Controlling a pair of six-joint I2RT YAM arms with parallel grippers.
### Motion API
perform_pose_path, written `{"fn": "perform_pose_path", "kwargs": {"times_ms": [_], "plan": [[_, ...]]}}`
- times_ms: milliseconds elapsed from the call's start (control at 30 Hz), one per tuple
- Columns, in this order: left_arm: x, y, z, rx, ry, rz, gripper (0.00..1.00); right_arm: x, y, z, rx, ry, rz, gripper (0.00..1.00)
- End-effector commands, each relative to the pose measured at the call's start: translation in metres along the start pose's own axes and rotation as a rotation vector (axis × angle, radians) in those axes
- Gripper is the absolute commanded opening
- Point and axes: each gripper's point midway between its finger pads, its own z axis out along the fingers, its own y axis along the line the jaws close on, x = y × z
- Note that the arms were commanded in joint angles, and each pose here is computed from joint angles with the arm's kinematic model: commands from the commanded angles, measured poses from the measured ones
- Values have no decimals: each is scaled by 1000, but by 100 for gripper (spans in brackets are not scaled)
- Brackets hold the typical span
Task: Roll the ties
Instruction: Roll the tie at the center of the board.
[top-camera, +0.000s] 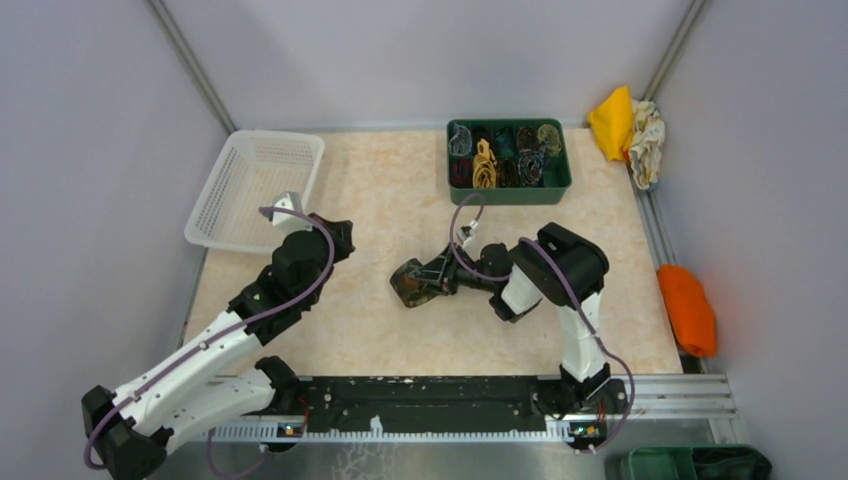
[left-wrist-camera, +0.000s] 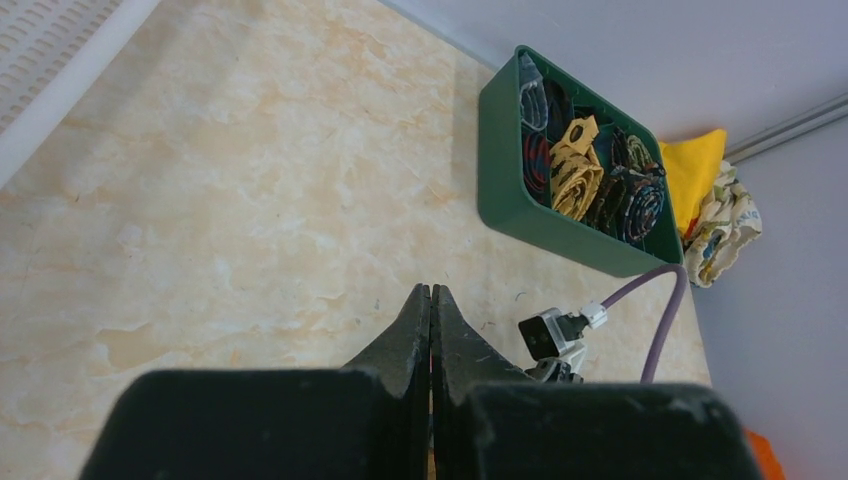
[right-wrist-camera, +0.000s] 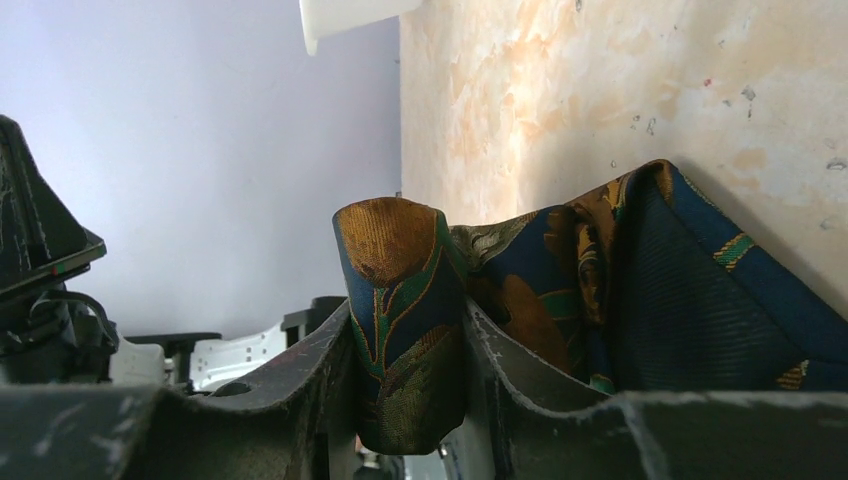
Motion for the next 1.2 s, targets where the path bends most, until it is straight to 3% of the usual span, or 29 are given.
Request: {"fn": "perform_pose_path", "kwargs": {"times_ms": [0,500,933,1167], "plan": [[-9,-10,0,39,-30,-10,0,6,19,3,-82,55,20,35],[-18,-2,-14,50,-49,-7,0,62,43,45,-82,196,-20,34],[-13,-1,-9,47,-46,15,0,50,5,38,-48,165,44,35],[-4,-6,-1,52,-20,29,0,36,-9,23,35,136,-8,46]]}}
